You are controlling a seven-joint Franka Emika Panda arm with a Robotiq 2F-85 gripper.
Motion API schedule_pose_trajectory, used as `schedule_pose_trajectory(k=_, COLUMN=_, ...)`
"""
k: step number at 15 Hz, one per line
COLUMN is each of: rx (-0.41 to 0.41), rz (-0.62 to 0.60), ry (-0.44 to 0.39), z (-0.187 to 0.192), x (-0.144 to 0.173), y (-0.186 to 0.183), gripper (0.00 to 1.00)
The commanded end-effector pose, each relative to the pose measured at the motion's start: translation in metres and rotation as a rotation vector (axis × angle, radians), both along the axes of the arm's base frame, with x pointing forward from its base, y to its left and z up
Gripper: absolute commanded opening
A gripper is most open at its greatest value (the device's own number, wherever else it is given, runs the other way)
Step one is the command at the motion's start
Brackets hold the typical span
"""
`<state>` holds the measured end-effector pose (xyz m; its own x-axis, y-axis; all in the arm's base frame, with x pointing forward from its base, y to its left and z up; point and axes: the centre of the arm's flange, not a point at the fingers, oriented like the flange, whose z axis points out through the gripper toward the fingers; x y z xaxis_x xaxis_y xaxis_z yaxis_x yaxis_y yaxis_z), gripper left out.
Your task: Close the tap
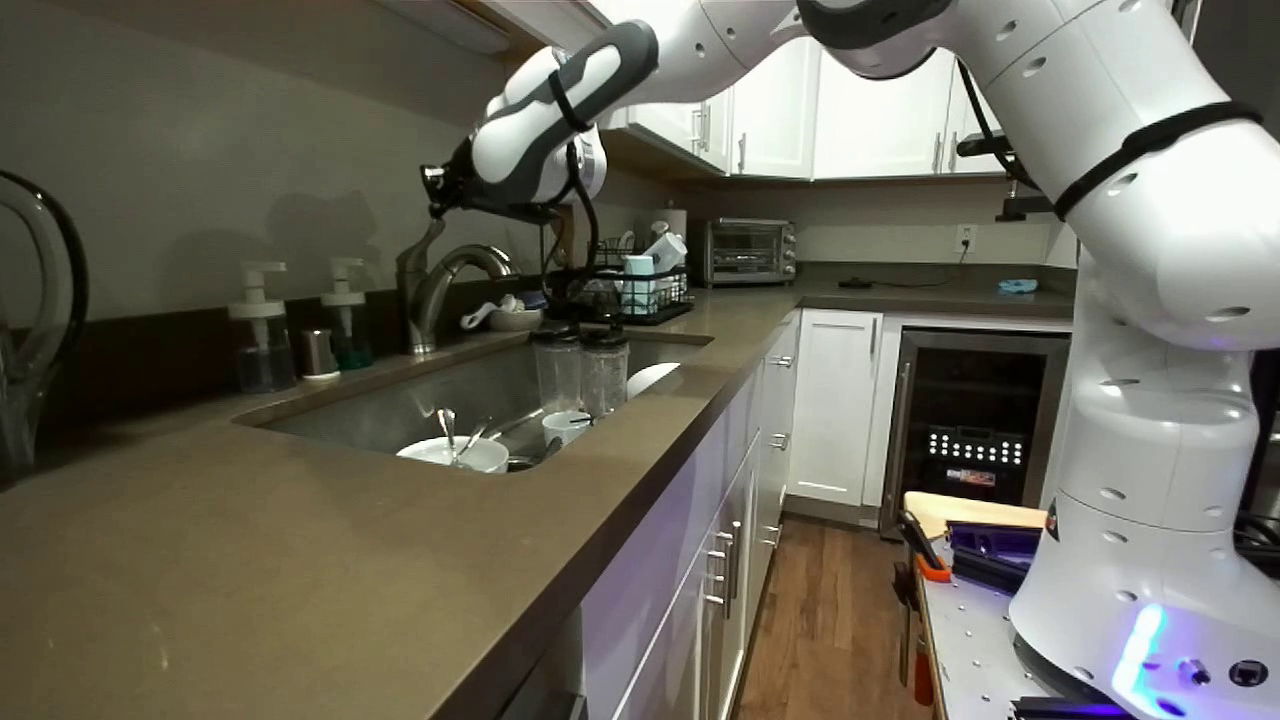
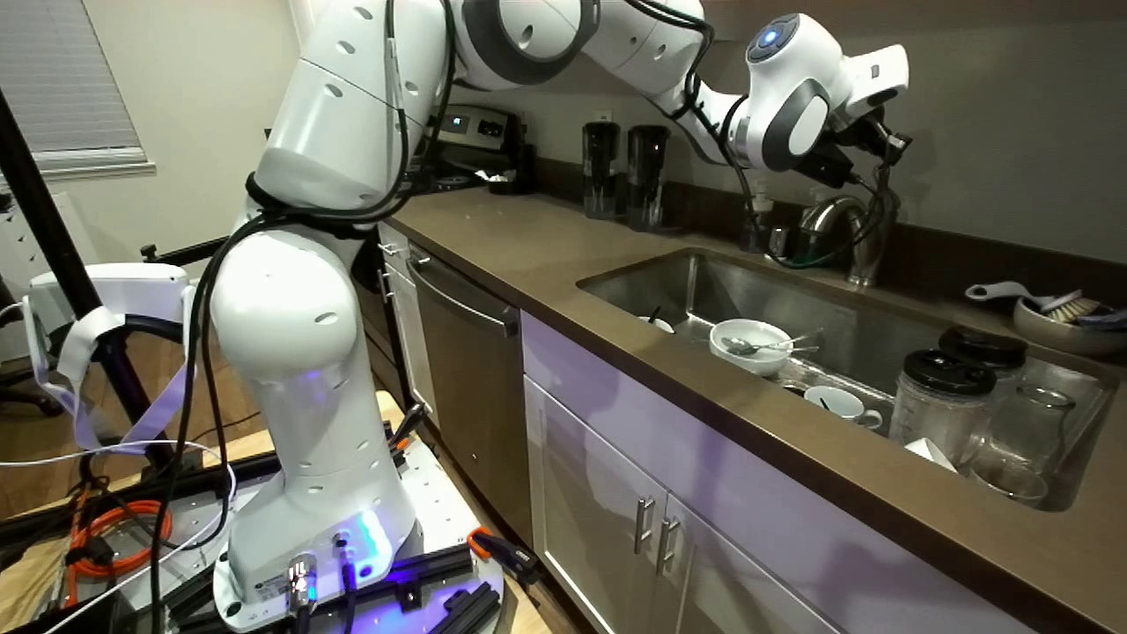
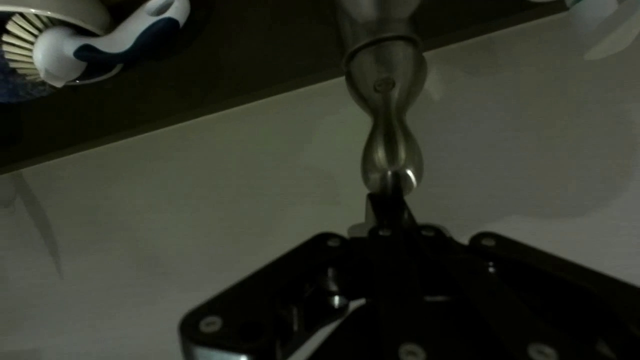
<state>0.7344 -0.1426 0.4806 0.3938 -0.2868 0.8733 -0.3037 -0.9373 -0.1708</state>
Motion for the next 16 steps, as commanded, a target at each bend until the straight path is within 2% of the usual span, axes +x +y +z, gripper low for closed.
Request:
schedule_pose_trajectory(k=1, rx=-0.007, rz=-0.028, ry=-0.026, z=0.012, x=-0.041, y=0.009, gripper=0.04)
schedule_pose_trajectory(k=8, rx=-0.046, rz=-0.05, ry=-0.049, z=0.047, x=-0.081, y=0.007, gripper=0.04)
schedule_pose_trajectory(k=16, rx=-0.065, rz=-0.044, ry=0.047, z=0.089, x=-0.167, y=0.0, gripper=0.04)
